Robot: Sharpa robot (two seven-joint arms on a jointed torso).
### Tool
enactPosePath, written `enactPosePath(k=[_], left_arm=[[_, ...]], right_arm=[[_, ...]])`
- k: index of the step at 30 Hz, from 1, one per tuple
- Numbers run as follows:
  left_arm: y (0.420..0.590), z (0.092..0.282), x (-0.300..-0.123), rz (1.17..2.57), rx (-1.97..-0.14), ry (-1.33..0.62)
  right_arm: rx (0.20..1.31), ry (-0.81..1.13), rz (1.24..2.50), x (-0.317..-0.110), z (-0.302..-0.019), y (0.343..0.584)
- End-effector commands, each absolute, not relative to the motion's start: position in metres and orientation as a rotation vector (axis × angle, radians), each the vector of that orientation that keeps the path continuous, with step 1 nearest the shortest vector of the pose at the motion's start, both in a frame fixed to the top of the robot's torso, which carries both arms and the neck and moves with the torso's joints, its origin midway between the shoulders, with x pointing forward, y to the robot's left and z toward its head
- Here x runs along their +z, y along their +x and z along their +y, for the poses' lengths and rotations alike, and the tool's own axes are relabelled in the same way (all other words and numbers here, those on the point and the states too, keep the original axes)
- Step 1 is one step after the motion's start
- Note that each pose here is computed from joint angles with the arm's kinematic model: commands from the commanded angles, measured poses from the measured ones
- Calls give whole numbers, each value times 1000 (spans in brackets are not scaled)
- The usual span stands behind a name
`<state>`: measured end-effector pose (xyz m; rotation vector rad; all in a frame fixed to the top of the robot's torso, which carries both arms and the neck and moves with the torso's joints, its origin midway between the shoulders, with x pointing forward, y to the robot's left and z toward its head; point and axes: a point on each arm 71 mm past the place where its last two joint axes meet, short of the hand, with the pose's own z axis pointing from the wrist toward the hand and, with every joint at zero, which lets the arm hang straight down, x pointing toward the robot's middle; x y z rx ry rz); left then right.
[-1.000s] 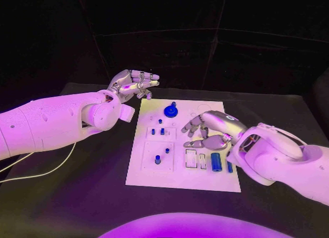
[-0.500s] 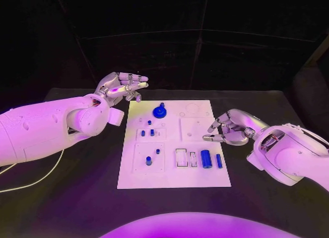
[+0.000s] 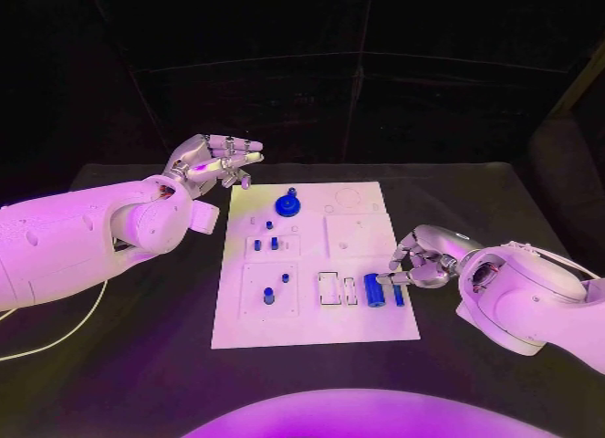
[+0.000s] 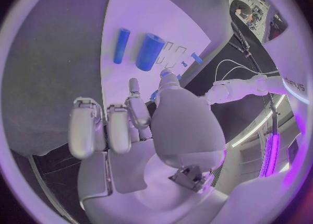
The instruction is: Assemble the parts on the task board
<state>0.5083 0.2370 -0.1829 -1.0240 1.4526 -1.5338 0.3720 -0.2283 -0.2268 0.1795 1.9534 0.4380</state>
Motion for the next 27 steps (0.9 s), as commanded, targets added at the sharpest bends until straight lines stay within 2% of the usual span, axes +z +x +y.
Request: enactPosePath(k=[1,27], left_arm=[[508,236,-182,1454,-1551,-1021],[508,236,-182,1456,-1552,-1021]], right_arm=[[380,133,1979,-231,-226,371],[400,95,2051,-260,-201,371]])
